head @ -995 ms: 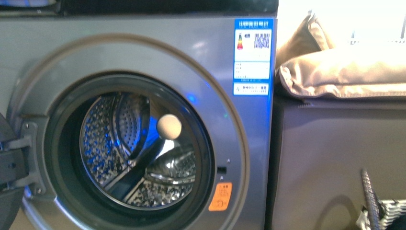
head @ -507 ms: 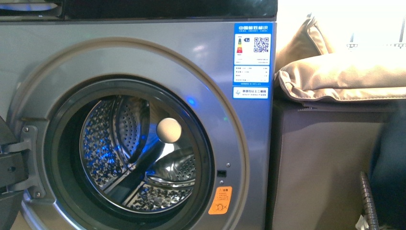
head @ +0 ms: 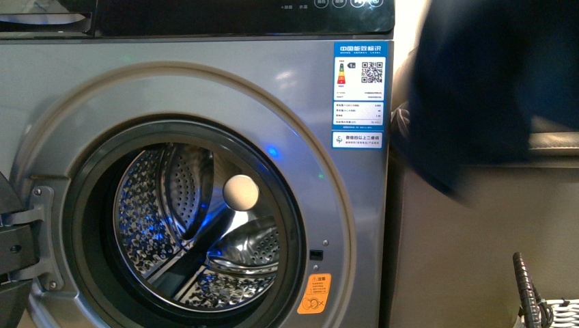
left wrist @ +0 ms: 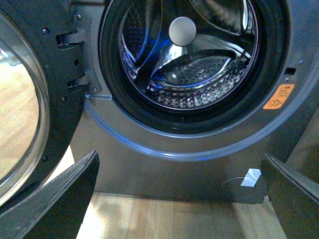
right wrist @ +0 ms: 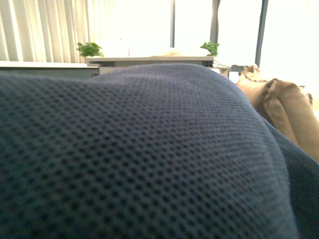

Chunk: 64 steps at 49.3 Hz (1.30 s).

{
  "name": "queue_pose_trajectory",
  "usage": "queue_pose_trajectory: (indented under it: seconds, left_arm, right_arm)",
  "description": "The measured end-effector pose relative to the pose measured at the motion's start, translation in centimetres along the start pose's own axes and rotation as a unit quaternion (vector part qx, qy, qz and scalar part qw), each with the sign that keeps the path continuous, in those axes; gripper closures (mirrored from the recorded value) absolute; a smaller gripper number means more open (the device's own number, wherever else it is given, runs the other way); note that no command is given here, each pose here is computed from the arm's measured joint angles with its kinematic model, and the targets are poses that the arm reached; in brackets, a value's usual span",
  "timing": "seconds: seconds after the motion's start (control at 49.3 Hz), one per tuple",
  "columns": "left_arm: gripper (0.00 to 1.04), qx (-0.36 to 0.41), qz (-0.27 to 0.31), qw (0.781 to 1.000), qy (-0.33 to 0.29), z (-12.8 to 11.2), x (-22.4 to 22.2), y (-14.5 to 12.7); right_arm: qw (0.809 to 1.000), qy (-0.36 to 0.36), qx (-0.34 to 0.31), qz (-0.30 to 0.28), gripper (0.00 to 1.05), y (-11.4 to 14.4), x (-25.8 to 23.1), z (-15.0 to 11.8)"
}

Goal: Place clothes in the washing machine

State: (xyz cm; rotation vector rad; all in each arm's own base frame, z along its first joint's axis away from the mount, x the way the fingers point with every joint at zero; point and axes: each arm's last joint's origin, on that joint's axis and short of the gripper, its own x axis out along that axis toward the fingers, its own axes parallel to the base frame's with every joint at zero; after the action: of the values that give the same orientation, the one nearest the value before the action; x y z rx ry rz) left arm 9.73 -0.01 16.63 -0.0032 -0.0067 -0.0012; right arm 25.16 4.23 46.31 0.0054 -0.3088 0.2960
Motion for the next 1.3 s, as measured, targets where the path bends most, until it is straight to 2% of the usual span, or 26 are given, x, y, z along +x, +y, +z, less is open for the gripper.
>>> queue_pose_trajectory:
  seconds: [0.162, 0.426, 0.548, 0.792, 0.873, 0.954, 1.157, 1.299]
  left_arm:
    - [0.06, 0.000, 0.000, 1.000, 0.000, 0.0, 0.0, 0.0]
    - [0.06, 0.000, 0.000, 1.000, 0.000, 0.0, 0.0, 0.0]
    - [0.06, 0.000, 0.000, 1.000, 0.000, 0.0, 0.0, 0.0]
    - [0.06, 0.000, -0.001, 1.000, 0.000, 0.0, 0.0, 0.0]
    - [0.06, -0.057, -0.119, 0.991, -0.013, 0.6, 0.4, 0.3]
    - [0.06, -0.097, -0.189, 0.977, -0.016, 1.6, 0.8, 1.1]
    - [0.06, -0.096, -0.273, 0.956, -0.057, 6.7, 2.8, 3.0]
    - [0.06, -0.077, -0.326, 0.937, -0.096, 11.9, 6.4, 3.4]
  right_arm:
    - [0.998, -0.004, 0.026, 0.048, 0.93, 2.8, 2.1, 1.2]
    - [0.994, 0.011, 0.055, 0.095, 0.93, 7.3, 5.3, -0.4]
    - [0.993, 0.016, 0.058, 0.101, 0.93, 8.1, 5.8, -0.8]
    - [0.994, 0.012, 0.058, 0.096, 0.93, 8.1, 5.8, -0.6]
    - [0.994, 0.012, 0.058, 0.096, 0.93, 8.1, 5.8, -0.6]
    - [0.993, 0.012, 0.058, 0.098, 0.93, 8.1, 5.8, -0.6]
    - [0.994, 0.012, 0.058, 0.096, 0.93, 8.1, 5.8, -0.6]
    - [0.994, 0.012, 0.058, 0.096, 0.93, 8.1, 5.8, -0.6]
